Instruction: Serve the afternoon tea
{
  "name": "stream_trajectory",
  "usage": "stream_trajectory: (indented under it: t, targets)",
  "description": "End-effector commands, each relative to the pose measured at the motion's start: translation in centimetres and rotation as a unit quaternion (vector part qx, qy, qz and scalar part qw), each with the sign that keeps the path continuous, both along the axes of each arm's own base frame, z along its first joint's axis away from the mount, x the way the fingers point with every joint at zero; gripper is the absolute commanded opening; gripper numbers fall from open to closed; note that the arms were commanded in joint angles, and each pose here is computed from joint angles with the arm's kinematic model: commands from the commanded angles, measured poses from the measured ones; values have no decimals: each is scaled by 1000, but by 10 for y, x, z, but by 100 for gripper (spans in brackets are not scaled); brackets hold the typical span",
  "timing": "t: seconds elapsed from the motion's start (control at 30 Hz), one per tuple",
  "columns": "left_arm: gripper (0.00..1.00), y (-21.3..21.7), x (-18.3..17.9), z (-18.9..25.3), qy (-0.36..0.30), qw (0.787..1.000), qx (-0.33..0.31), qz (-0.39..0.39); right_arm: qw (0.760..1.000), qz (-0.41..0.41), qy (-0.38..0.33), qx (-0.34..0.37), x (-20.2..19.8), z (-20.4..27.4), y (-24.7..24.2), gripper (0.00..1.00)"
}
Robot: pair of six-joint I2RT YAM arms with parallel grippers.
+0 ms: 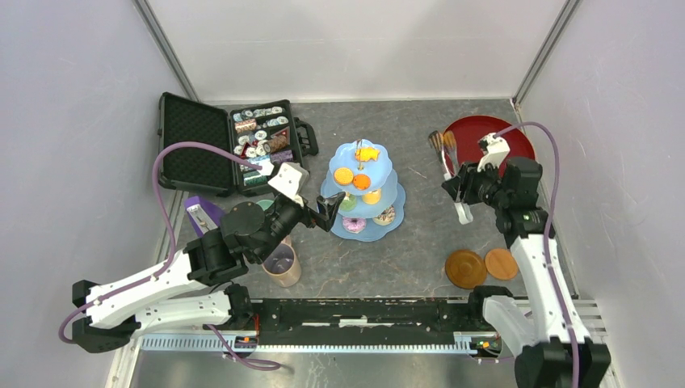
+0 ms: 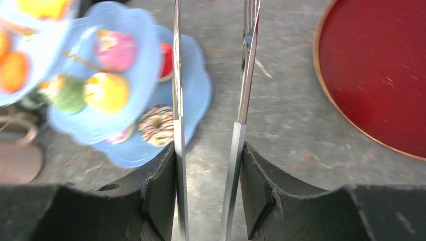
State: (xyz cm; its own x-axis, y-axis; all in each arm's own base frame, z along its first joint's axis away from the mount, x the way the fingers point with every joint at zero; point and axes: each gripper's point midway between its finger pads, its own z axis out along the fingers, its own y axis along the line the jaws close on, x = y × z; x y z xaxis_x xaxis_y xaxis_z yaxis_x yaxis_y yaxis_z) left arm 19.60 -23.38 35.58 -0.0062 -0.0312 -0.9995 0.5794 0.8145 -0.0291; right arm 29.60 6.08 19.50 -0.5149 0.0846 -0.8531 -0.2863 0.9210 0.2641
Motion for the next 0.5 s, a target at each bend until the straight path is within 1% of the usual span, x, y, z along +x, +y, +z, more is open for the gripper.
stream_trajectory:
  t: [0.0, 0.1, 0.2, 0.33, 0.47]
  targets:
    - [100, 1, -4, 19, 7, 999, -49, -6, 991, 115, -49, 43, -35, 37, 49, 19]
    - [100, 1, -4, 19, 7, 999, -51, -7, 982, 168, -67, 61, -54, 50, 72, 19]
    - [100, 1, -5, 20, 8, 999, -53, -8, 976, 198, -71, 66, -65, 56, 87, 20]
    - [100, 2, -4, 20, 7, 999, -51, -5, 971, 214, -83, 68, -68, 65, 102, 20]
    - [100, 2, -3, 19, 7, 999, -48, -2, 970, 227, -68, 58, -69, 56, 118, 22]
